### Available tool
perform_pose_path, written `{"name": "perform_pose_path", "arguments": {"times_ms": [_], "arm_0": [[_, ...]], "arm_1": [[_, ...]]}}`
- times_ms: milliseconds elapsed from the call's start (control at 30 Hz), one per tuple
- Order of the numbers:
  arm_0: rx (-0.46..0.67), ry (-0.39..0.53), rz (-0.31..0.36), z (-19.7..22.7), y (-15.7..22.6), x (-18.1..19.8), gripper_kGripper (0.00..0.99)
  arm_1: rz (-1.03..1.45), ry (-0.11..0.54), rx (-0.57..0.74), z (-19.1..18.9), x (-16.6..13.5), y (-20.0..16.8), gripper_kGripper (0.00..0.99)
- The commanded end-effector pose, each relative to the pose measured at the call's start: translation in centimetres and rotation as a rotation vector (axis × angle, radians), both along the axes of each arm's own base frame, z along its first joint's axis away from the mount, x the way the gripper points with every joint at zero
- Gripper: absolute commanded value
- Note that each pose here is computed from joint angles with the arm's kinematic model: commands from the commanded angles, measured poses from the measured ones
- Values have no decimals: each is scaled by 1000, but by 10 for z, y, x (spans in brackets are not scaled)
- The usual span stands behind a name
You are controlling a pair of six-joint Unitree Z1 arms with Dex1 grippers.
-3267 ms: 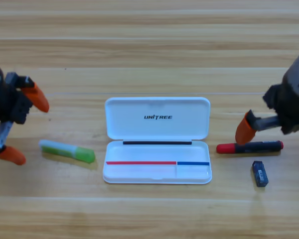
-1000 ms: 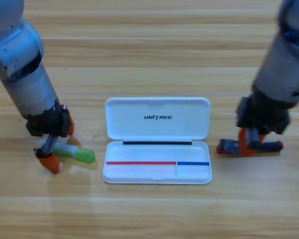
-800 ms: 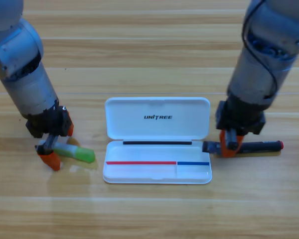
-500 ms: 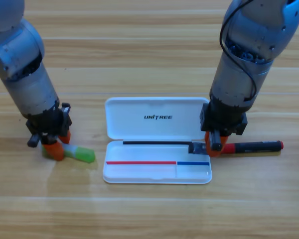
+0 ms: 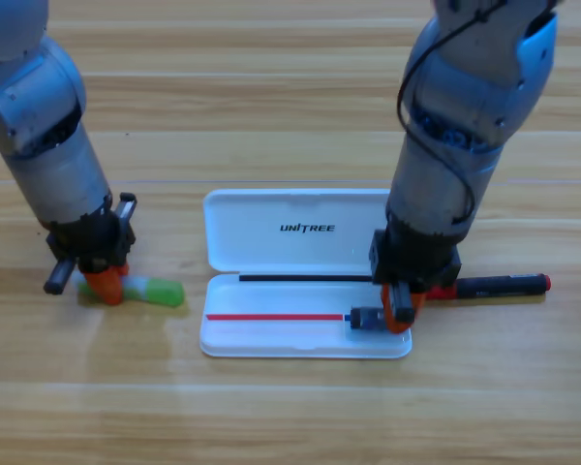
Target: Clean up eraser and pencils
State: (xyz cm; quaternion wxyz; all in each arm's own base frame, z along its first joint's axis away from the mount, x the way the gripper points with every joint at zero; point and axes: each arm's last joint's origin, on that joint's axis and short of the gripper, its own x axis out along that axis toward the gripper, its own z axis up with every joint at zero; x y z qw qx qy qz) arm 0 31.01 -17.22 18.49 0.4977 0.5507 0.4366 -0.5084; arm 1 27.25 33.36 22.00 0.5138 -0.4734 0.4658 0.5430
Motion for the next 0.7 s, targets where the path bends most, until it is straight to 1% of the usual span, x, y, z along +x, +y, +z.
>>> {"name": "perform_pose_path", "arguments": {"times_ms": [33, 267, 300, 367, 400, 433, 500, 567, 600, 700], "arm_0": [[33, 16, 26, 11, 13, -5, 0], [40, 22, 27, 10, 14, -6, 0], [39, 21, 29, 10, 14, -6, 0], [39, 21, 30, 11, 14, -7, 0], [38, 21, 35, 13, 15, -7, 0], [38, 21, 38, 15, 15, -7, 0], [34, 14, 46, 22, 15, -7, 0], [30, 9, 53, 31, 15, -9, 0], [29, 6, 55, 36, 15, -10, 0], [40, -4, 83, 48, 16, -9, 0]], "arm_1": [[32, 48, -68, -31, -4, 9, 0], [26, 35, -87, -33, -2, 6, 0], [26, 34, -88, -33, -2, 6, 123], [24, 22, -92, -30, -2, 4, 518], [22, 13, -91, -26, -2, 2, 687], [21, 5, -90, -22, -3, 1, 782], [18, -10, -71, -9, -6, -4, 830], [17, -22, -53, 5, -9, -8, 836], [15, -28, -46, 11, -10, -11, 859], [1, -45, -26, 32, -12, -22, 876]]}}
